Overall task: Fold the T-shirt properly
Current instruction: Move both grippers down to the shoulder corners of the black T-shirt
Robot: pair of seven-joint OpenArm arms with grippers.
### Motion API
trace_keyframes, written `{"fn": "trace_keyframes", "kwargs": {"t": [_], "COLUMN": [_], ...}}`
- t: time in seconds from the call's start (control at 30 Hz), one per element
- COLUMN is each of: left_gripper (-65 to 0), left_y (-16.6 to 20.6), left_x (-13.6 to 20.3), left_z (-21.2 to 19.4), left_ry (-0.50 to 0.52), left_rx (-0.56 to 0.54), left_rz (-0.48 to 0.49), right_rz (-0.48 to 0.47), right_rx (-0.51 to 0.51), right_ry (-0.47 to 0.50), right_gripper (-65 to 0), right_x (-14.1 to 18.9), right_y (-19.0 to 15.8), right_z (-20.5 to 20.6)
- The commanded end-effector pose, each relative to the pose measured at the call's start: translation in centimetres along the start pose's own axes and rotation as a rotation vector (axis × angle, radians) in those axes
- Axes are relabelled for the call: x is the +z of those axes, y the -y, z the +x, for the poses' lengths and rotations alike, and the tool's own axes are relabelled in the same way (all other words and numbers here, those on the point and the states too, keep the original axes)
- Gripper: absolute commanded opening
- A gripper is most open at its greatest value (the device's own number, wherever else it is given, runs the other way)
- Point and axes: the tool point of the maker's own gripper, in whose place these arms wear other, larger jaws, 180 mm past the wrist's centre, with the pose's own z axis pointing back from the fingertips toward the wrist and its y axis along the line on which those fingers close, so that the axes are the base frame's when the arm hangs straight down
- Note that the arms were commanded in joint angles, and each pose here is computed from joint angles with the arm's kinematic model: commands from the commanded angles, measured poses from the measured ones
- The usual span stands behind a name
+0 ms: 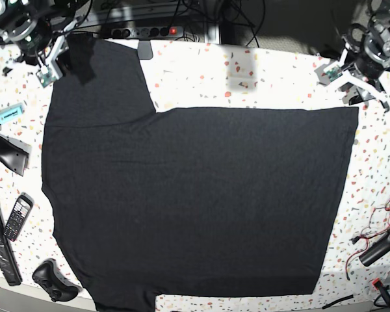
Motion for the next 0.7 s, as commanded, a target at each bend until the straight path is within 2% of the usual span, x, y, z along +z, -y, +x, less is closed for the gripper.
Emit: {"fn": "trace_keyframes", "kwargs": {"t": [0.0,0.2,0.47,0.67], "left_gripper": [-41.8,-41.8,-42.0,-42.0], "left_y": [-1.7,-3.0,-2.0,-0.6], "left_x": [-0.2,-1.6,-2.3,-3.1], "left_z": [0.2,1.3,1.7,0.5], "left_ry": [0.009,0.024,0.043,0.047], "left_rx": [-0.012,-0.027,-0.039,-0.021], "left_rz": [0.054,0.142,0.112,0.068], "right_rz": [-0.014,-0.038,-0.039,-0.044], "right_rx": [0.022,0.025,0.024,0.029], "right_ry": [0.031,0.034,0.004,0.003], "right_gripper": [-56.9,-56.9,-56.9,-56.9], "right_x": [0.2,-0.1,-0.1,-0.1], "right_y": [0.5,1.3,1.3,1.4], "right_z": [1.0,1.7,1.2,1.1]}}
